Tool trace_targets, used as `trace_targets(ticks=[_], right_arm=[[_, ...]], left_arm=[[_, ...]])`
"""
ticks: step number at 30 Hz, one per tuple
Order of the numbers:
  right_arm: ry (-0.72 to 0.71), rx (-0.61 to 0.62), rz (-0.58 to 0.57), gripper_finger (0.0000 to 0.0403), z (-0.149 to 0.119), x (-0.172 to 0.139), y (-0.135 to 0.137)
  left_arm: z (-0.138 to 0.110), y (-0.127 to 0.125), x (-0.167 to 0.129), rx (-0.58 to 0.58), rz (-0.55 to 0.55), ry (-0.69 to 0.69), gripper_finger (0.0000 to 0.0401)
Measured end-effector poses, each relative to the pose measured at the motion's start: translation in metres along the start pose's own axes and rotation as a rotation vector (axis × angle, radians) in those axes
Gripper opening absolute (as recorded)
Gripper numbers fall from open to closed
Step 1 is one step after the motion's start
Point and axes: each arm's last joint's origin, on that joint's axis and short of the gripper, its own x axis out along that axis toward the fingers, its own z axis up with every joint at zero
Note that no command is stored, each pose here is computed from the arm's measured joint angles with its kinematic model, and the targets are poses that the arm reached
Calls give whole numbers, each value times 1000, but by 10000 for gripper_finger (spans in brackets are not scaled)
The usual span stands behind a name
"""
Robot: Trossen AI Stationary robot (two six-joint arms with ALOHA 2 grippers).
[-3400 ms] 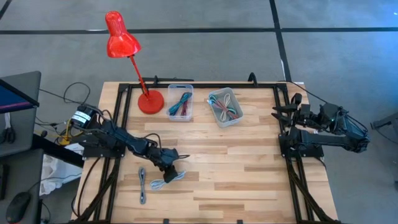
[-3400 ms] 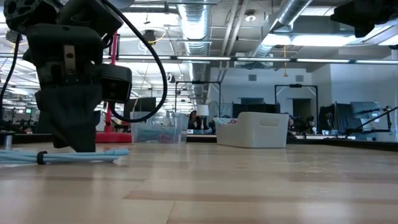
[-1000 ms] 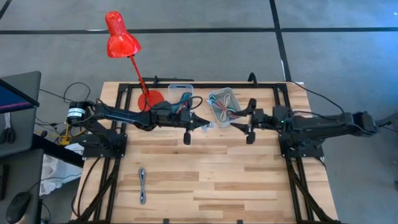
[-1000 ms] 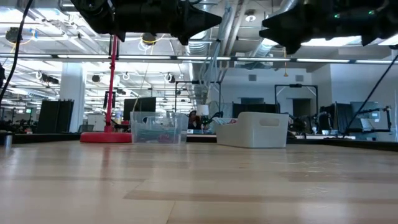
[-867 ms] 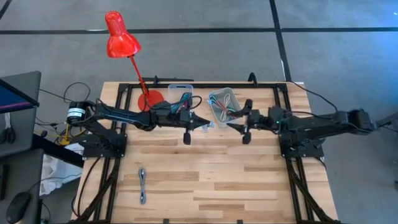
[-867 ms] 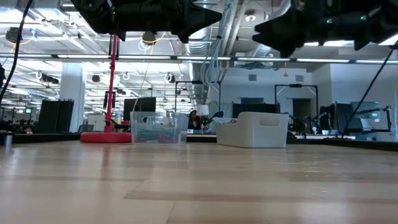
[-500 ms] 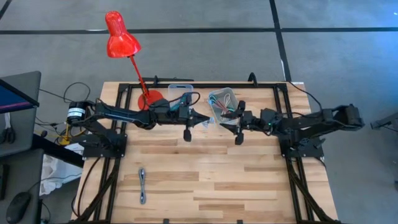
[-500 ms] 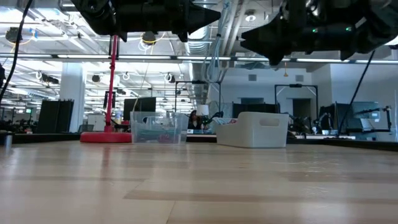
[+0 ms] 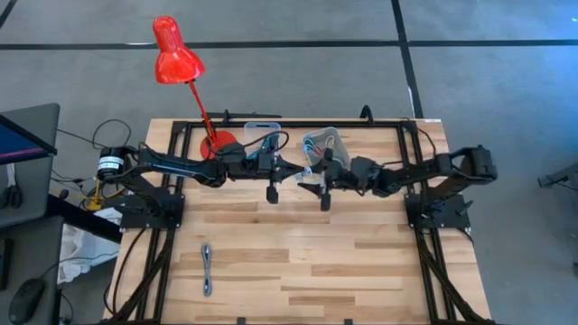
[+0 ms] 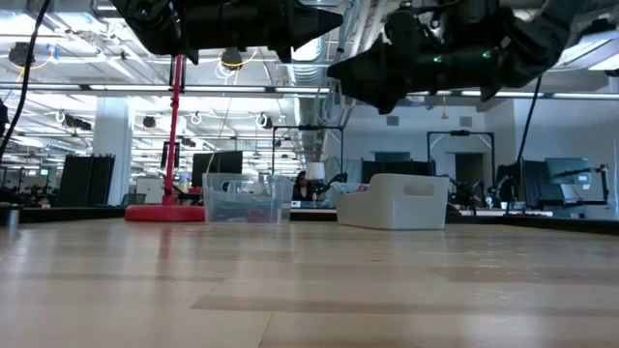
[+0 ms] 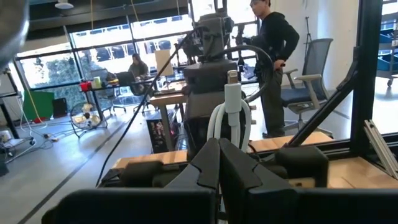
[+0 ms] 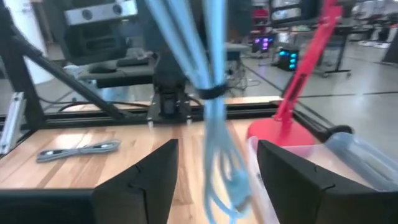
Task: Pick & Place USB Port
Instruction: Put the light blue USB cable into the gray bin
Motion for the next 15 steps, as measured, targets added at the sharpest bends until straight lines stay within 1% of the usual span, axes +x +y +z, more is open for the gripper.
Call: trace_targets(ticks=[4,7,10,15], right_arm=[[10,1,17,214,-2,13,0],[11,0,16,195,-2,19,0],[12,-11,14,152,-2,18,-1],[7,-25,14,54,-1,18,0]], left_arm=[[0,0,0,-3,-2,0,1],[0,0,0,-8,-16,-2,1],[0,-1,0,-8,-17,0,1],[0,-1,0,-8,-17,1,1]])
